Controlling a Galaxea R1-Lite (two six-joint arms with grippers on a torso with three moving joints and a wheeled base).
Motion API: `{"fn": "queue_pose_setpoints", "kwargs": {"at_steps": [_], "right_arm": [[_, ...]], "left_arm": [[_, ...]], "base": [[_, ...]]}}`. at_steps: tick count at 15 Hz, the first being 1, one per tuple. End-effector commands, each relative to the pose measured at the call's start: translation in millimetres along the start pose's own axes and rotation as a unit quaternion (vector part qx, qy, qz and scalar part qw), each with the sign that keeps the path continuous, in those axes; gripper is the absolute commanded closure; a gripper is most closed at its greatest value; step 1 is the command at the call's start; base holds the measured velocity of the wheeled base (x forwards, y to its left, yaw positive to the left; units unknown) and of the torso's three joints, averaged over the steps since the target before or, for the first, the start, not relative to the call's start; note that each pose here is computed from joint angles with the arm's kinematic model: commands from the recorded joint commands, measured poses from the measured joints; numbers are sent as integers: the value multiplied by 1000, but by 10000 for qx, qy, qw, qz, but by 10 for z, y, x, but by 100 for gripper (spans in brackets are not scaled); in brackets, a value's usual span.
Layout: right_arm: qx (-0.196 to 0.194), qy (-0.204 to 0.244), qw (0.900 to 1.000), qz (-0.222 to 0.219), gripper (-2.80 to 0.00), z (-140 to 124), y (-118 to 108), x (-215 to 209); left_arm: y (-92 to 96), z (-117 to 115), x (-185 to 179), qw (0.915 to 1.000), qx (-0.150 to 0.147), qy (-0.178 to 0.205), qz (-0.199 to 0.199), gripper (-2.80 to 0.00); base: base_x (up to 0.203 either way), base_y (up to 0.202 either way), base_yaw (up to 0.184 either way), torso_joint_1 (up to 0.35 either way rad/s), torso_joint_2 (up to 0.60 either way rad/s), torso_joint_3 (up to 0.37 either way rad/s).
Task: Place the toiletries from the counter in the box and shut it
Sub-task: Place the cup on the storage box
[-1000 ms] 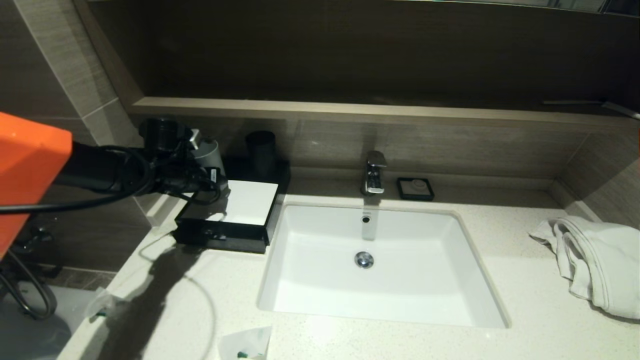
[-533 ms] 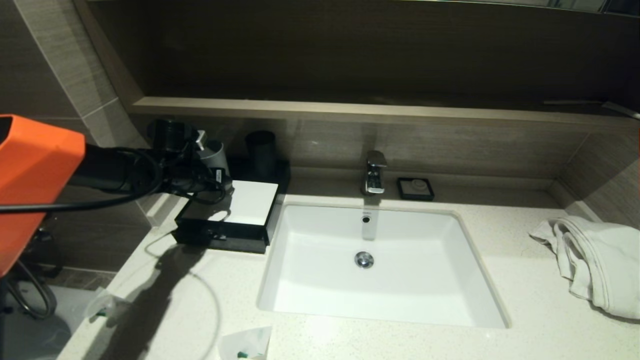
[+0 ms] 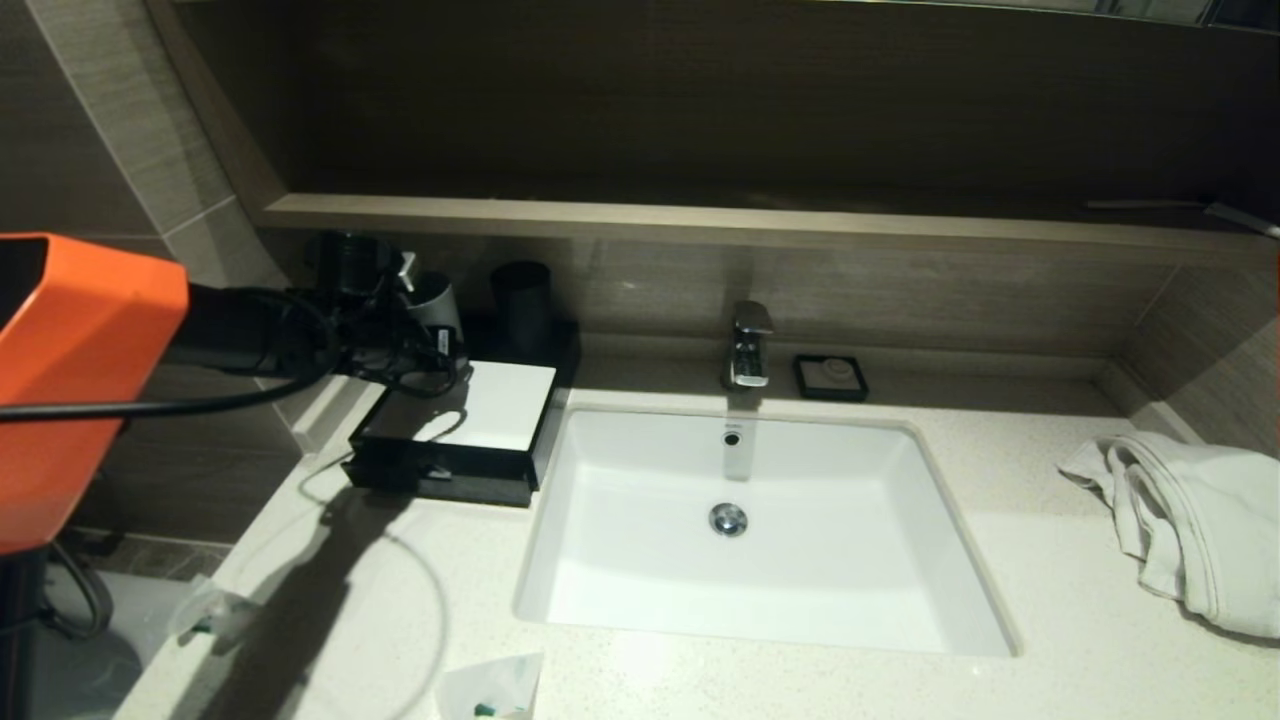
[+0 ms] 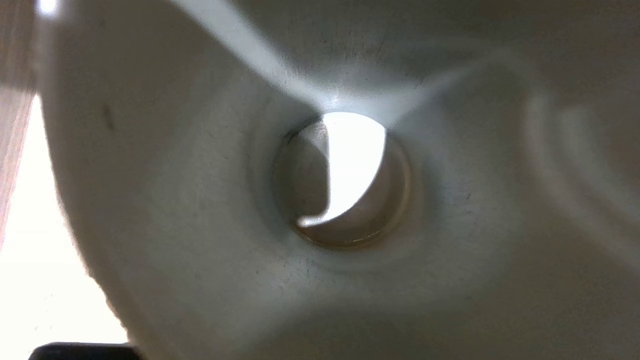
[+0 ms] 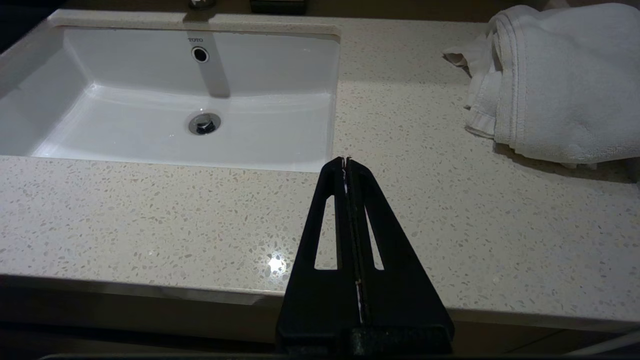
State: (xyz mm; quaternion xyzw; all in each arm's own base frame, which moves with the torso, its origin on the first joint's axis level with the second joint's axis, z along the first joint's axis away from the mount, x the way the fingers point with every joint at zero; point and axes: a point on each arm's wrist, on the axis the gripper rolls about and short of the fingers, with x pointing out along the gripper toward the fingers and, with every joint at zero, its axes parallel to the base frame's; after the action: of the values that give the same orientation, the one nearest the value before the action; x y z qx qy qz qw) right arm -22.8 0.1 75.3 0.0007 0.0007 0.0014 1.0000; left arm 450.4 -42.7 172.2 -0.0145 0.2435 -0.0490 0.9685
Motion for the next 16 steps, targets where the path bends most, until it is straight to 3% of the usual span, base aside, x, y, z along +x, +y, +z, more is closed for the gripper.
{"fn": "queue_pose_setpoints", "kwargs": {"at_steps": [1, 16], "right_arm": [[0, 0, 10000, 2, 0, 0, 0, 0], [0, 0, 10000, 2, 0, 0, 0, 0]], "left_arm": [[-5, -9, 48, 10000, 1, 2, -1, 0], [-32, 72, 243, 9998, 25, -204, 1, 0]], "base": [[0, 0, 0, 0, 0, 0], [0, 0, 0, 0, 0, 0]]}}
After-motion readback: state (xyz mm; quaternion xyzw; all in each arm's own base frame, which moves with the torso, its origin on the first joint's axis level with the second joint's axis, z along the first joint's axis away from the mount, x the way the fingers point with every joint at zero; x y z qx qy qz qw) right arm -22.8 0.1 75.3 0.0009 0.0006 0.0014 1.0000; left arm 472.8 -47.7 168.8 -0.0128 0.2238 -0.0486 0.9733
